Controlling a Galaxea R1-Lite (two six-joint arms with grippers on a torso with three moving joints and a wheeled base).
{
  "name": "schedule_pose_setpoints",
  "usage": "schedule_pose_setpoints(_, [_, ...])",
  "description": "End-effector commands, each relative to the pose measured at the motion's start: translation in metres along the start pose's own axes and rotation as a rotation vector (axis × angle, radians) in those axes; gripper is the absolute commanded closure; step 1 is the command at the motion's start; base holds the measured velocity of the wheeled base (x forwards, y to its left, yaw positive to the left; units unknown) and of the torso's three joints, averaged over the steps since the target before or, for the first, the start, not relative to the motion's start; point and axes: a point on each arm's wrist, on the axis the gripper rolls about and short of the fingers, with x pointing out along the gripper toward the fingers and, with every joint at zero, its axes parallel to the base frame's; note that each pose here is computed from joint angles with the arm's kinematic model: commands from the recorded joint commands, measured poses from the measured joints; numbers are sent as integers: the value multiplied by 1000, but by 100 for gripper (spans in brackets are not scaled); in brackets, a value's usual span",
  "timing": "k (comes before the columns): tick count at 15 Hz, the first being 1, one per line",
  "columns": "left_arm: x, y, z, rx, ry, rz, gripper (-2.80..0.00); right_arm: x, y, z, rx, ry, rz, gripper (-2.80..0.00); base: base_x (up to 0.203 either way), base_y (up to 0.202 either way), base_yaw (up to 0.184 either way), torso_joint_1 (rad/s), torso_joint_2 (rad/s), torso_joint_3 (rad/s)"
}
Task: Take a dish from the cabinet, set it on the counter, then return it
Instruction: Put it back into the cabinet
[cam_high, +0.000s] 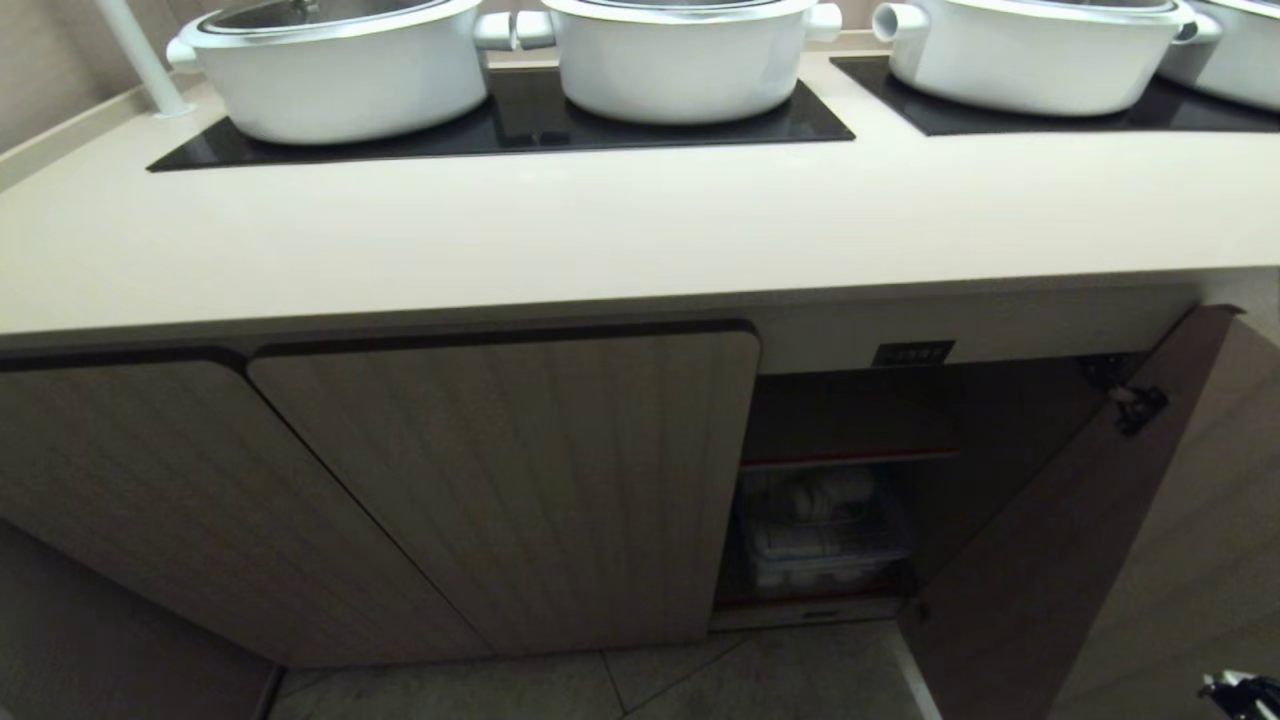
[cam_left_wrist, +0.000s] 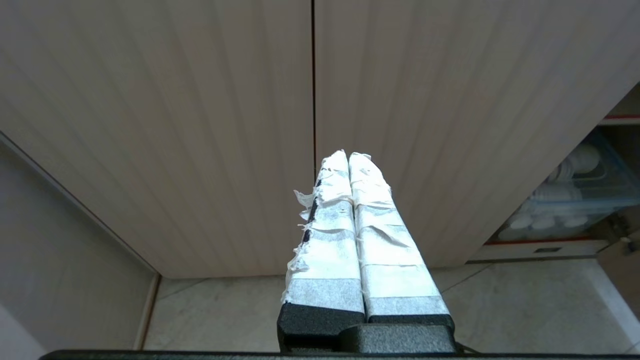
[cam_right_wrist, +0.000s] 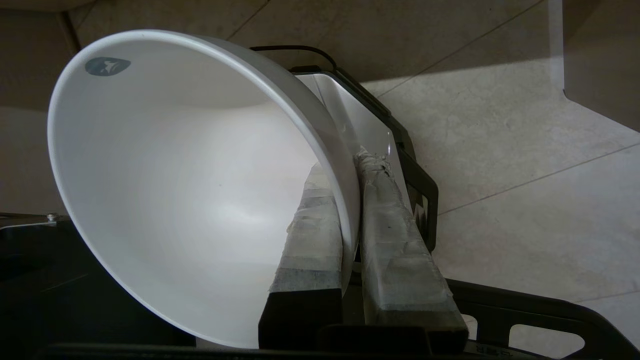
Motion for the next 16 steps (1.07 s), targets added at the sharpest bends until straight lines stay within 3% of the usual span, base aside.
schedule_pose_setpoints(1, [0,0,0,-1,-2,1,0,0,0,0,2,1,2,0,0,0,0,-207,519,309])
schedule_pose_setpoints(16, [0,0,0,-1,0,1,0,0,0,0,0,2,1,0,0,0,0,-154,479,317])
